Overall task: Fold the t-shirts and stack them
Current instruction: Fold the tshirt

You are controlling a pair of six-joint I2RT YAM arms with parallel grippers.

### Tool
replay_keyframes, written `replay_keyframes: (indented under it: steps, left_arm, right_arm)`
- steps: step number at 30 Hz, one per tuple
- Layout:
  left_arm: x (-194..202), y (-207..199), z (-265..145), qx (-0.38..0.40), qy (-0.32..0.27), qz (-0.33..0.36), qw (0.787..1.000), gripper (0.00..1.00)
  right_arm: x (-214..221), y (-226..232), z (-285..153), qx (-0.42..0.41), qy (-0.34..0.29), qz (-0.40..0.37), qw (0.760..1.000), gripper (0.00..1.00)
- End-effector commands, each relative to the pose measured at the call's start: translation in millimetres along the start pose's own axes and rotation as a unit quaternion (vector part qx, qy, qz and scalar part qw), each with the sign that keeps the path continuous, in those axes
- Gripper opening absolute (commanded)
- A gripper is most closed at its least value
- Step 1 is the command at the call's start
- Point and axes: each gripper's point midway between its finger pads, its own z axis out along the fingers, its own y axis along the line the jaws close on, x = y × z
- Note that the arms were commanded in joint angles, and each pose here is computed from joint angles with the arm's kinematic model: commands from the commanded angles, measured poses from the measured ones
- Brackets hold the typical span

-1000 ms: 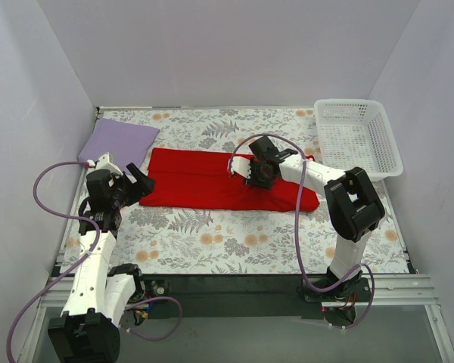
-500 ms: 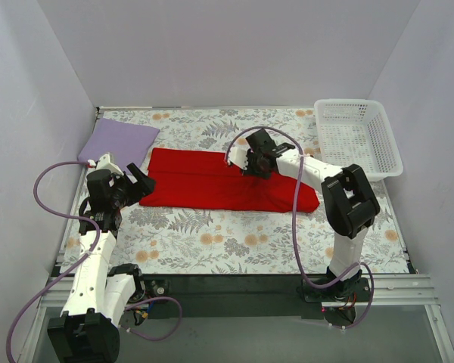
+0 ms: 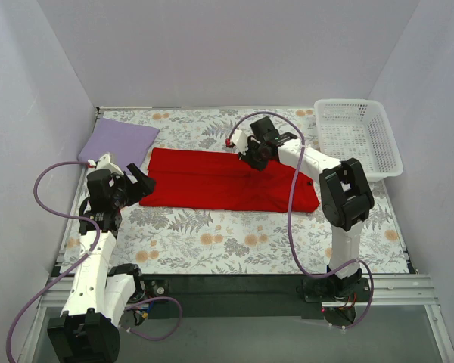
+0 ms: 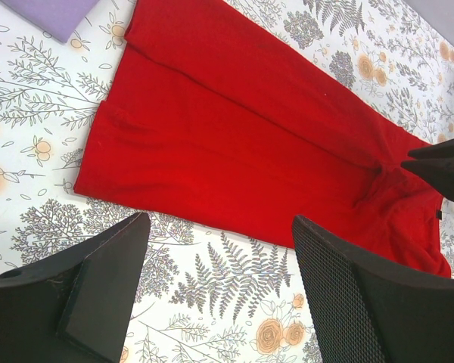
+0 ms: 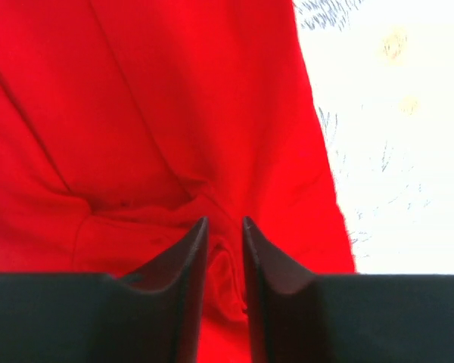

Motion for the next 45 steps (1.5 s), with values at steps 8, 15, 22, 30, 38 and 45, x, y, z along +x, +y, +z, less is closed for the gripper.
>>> replay_keyframes:
  steps: [8,15,22,30,38,45]
  left_arm:
    - [3,-9,1,0.026,0.005,0.010,1.000,0.75]
    - [12,-15,7,0.049,0.028,0.008,0.998,0.75]
    - [24,-21,12,0.066,0.054,0.006,0.996,0.75]
    - [40,-27,16,0.070,0.083,0.012,0.994,0.75]
    - [71,-36,24,0.074,0.138,0.023,0.987,0.74]
    - [89,-30,32,0.051,0.175,0.003,0.983,0.72]
  right_arm:
    - [35,-5,-101,-0.080,-0.135,0.156,0.975,0.44]
    - [126,24,-125,-0.086,-0.080,0.242,0.963,0.43]
    - [165,53,-132,-0.115,-0.058,0.286,0.950,0.43]
    - [172,61,-123,-0.136,-0.050,0.309,0.940,0.44]
    - [178,66,-116,-0.146,-0.041,0.317,0.936,0.43]
    - [183,70,-117,-0.150,-0.036,0.317,0.936,0.16]
